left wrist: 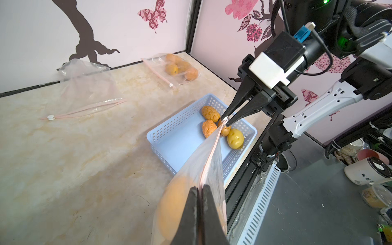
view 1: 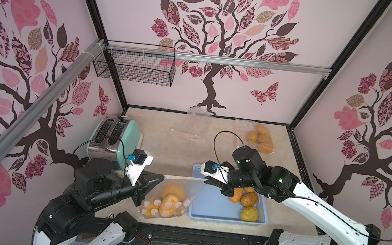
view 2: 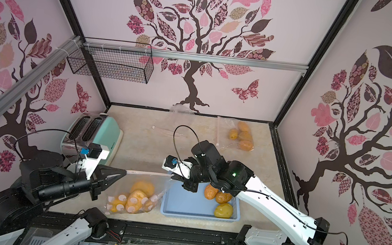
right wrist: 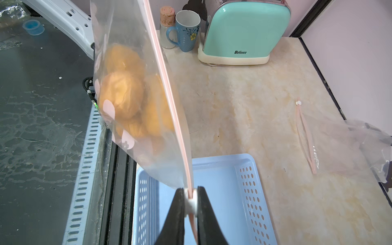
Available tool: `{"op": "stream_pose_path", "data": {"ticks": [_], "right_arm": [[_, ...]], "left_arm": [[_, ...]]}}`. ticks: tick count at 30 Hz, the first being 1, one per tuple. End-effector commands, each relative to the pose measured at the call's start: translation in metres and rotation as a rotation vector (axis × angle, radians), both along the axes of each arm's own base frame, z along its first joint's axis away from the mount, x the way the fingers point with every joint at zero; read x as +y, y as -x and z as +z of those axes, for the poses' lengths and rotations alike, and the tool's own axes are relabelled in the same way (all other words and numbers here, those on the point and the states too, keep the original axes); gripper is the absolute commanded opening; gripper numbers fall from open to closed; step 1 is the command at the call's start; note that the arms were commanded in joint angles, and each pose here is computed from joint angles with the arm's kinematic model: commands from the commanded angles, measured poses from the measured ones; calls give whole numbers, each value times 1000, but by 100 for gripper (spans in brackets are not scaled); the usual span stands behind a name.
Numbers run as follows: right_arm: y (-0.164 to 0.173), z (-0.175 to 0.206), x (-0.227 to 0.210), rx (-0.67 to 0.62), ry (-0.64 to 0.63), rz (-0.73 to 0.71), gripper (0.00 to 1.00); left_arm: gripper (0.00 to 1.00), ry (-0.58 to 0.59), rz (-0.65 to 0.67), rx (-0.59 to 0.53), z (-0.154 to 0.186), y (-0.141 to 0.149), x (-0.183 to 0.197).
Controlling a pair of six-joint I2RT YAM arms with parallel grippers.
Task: Put the potatoes into a zipper bag and zip it
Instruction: Zip the zipper on the zipper food storage bag, then place the zipper food storage bag in the zipper food storage bag.
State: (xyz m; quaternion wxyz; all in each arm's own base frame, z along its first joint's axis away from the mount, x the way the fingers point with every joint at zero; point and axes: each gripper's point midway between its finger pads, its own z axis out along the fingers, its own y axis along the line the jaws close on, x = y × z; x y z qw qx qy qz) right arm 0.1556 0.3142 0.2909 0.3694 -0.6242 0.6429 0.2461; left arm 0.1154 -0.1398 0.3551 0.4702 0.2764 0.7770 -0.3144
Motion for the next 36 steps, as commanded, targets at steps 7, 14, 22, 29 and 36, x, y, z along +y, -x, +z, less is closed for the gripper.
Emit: {"op": "stream_pose_path", "data": {"ticks": [7,14,22,29,36], "right_arm": [[3,12,-2,48,-37,-19,0],[-24,100,32,53,-321,-121,0],[-144,166,10,-122,-436,-573,0],[-270,143,-63,-151,-414,-912,0],[-358,114,-154,-162,-344,-1221,0]], "left_arm": [[0,28,63,-65,11,-9,6],[68,66,194,-148,38,-27,21],[78,14,356,-198,22,-38,49],[78,21,277,-92,-35,-45,26],[78,18,218,-16,-75,-50,10]]}}
